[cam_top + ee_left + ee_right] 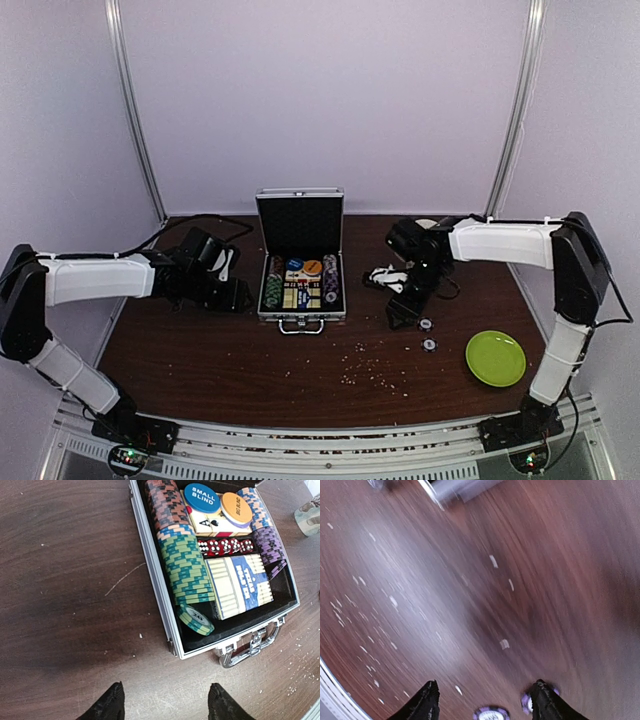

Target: Pack up texas hold em set

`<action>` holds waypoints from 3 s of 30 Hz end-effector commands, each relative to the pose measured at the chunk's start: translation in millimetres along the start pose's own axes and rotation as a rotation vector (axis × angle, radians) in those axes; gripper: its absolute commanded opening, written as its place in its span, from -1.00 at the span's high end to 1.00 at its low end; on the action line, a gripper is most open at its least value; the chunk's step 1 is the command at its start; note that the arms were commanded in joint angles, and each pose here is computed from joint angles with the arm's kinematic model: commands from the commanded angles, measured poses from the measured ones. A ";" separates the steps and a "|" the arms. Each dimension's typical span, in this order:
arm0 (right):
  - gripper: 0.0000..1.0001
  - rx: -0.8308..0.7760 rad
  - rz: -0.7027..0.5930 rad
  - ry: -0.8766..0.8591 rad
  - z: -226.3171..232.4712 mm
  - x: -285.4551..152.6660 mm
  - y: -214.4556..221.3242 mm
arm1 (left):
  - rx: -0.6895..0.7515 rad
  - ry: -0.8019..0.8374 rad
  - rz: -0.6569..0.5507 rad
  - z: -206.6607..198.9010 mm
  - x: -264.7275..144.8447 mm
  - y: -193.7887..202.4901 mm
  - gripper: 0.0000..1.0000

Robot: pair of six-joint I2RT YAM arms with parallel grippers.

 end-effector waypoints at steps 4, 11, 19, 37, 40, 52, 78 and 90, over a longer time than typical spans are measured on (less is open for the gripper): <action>-0.28 0.090 0.101 0.095 -31.2 -12.1 60.1 | 0.012 -0.031 -0.009 5.6 -4.7 1.8 -0.18; -0.35 0.115 0.151 0.071 -48.5 5.1 65.9 | 0.013 -0.030 0.002 5.6 -0.4 4.8 -0.17; -0.34 0.130 0.185 0.058 -58.2 17.3 59.1 | 0.007 -0.040 -0.006 8.5 -3.2 9.3 -0.17; -0.24 0.090 0.304 -0.069 -53.2 26.0 57.7 | 0.009 -0.030 -0.016 5.7 -3.3 5.6 -0.17; -0.22 0.071 0.329 -0.094 -47.2 28.3 53.8 | 0.015 -0.031 -0.018 5.6 -3.4 5.6 -0.17; -0.06 -0.004 0.341 -0.166 -9.3 51.7 33.3 | 0.033 -0.050 -0.020 9.5 -3.0 9.1 -0.17; 0.27 -0.054 0.208 0.016 6.2 25.9 42.2 | 0.021 -0.044 -0.019 7.9 -3.7 7.6 -0.17; 0.27 0.015 0.219 0.000 -3.1 8.6 71.4 | 0.023 -0.039 -0.014 6.4 -1.0 5.8 -0.17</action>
Point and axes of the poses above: each gripper's point midway between its finger pads, its own x axis out along the fingers, its own z axis along the line the jaws close on, y = z × x, the point moved 10 cm from there along -x, back along the fingers, and after that the axes turned 9 degrees about -x, right-handed, at the moved point
